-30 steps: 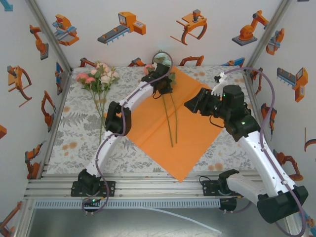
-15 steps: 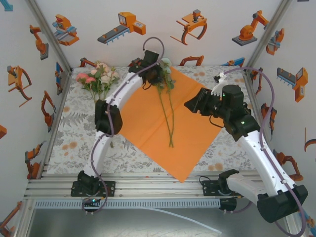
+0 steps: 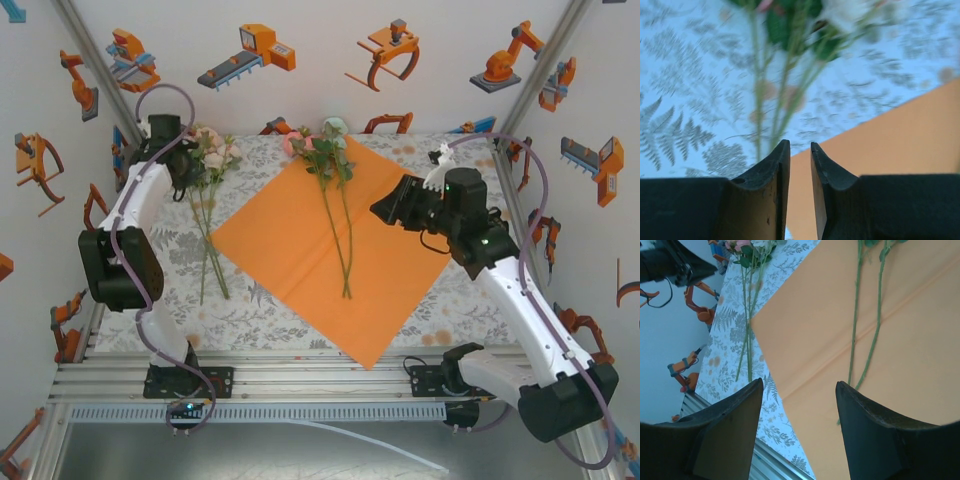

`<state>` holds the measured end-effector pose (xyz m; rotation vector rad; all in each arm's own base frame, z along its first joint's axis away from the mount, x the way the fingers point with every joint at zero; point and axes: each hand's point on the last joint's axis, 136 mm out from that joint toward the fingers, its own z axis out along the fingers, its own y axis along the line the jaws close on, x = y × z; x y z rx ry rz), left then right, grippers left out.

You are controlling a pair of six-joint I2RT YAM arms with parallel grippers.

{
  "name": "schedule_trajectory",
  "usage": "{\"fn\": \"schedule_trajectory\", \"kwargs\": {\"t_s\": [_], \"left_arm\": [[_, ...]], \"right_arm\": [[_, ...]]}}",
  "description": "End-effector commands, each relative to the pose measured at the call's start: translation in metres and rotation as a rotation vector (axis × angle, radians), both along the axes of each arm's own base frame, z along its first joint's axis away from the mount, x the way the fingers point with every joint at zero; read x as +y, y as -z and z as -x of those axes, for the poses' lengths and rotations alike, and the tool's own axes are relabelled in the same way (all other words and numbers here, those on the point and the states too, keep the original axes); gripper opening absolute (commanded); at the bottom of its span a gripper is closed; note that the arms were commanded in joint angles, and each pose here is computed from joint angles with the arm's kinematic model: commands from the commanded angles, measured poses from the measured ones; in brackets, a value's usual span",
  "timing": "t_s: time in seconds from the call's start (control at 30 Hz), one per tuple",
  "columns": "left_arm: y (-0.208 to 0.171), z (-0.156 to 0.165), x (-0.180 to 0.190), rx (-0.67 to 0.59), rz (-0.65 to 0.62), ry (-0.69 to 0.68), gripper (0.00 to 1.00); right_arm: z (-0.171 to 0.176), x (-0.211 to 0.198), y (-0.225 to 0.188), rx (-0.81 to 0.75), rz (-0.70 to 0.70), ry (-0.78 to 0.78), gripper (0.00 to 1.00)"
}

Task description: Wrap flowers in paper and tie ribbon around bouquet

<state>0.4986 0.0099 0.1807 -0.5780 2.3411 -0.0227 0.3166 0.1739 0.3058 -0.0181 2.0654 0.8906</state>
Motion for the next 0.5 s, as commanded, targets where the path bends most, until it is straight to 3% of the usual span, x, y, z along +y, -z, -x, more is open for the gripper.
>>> {"fn": "schedule_trajectory", "kwargs": {"t_s": [0.0,0.47], "left_arm": [[0.016,-0.001,0.012,0.013,0.045,-0.041,0.30],[0.109,-0.005,0.044,0.206,0.053,-0.073,0.38]], "right_arm": [[-0.007,0.005,-0.002,-0.008,-0.024,-0.001,0.55],[-0.017,0.003,0.000,0.011,-0.017,0.034,0.55]]}}
